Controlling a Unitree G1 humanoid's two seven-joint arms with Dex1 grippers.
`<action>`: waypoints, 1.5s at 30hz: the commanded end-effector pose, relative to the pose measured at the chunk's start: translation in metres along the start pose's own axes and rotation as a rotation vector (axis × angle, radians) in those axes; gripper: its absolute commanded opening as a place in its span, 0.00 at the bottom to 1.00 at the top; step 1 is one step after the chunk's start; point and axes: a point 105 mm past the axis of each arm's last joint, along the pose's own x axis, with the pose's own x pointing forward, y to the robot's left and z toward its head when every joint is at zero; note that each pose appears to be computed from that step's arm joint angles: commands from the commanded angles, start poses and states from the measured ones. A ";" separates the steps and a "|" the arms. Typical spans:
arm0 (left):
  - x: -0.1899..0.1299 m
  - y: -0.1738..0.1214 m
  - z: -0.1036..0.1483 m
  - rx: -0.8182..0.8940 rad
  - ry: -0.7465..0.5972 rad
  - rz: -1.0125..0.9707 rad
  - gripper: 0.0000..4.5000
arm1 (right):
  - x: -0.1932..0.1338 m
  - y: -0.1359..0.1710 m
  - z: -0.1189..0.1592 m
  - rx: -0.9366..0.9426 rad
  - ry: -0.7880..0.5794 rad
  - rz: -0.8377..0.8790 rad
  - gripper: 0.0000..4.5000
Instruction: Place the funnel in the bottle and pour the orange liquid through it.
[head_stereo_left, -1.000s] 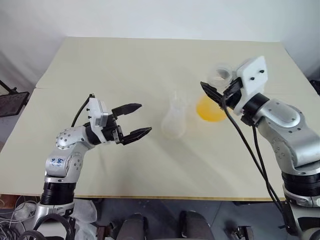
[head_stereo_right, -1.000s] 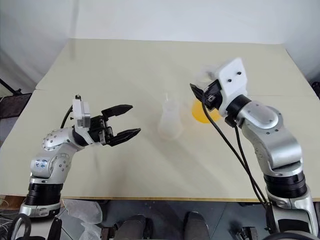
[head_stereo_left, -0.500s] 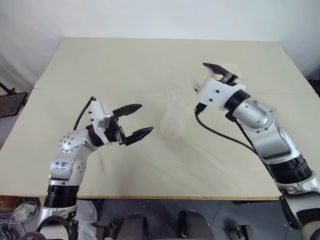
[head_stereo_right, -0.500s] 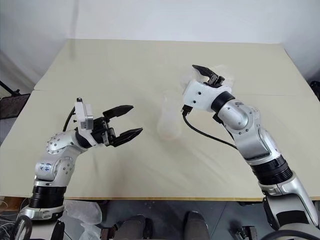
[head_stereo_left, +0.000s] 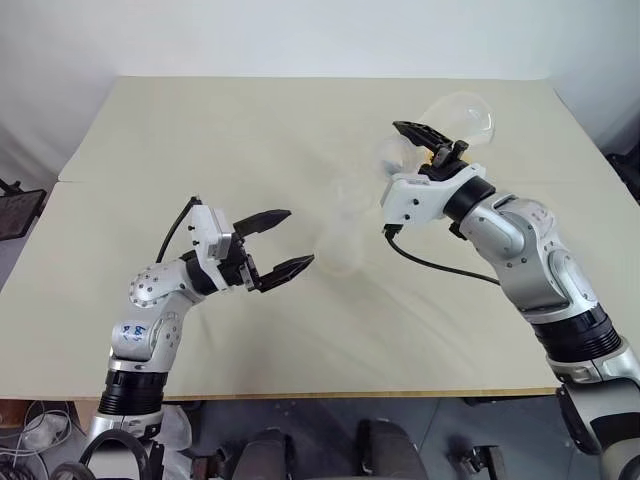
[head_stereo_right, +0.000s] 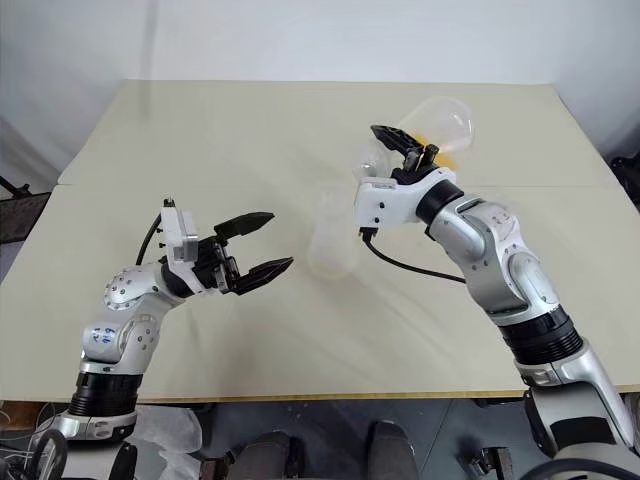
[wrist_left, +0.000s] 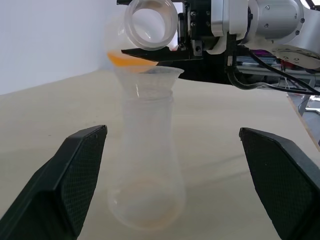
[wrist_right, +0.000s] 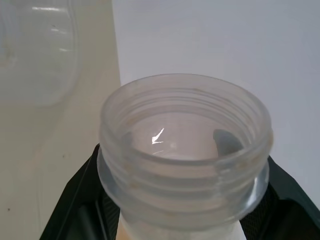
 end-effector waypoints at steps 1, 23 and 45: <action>0.003 0.001 0.006 0.025 -0.027 -0.001 1.00 | 0.003 -0.020 0.014 -0.079 -0.052 -0.071 0.55; 0.010 -0.001 0.004 0.018 -0.056 0.002 1.00 | 0.014 -0.017 0.021 -0.231 -0.093 -0.057 0.55; 0.015 0.000 0.004 0.021 -0.075 0.007 1.00 | 0.016 -0.021 0.021 -0.341 -0.128 -0.090 0.55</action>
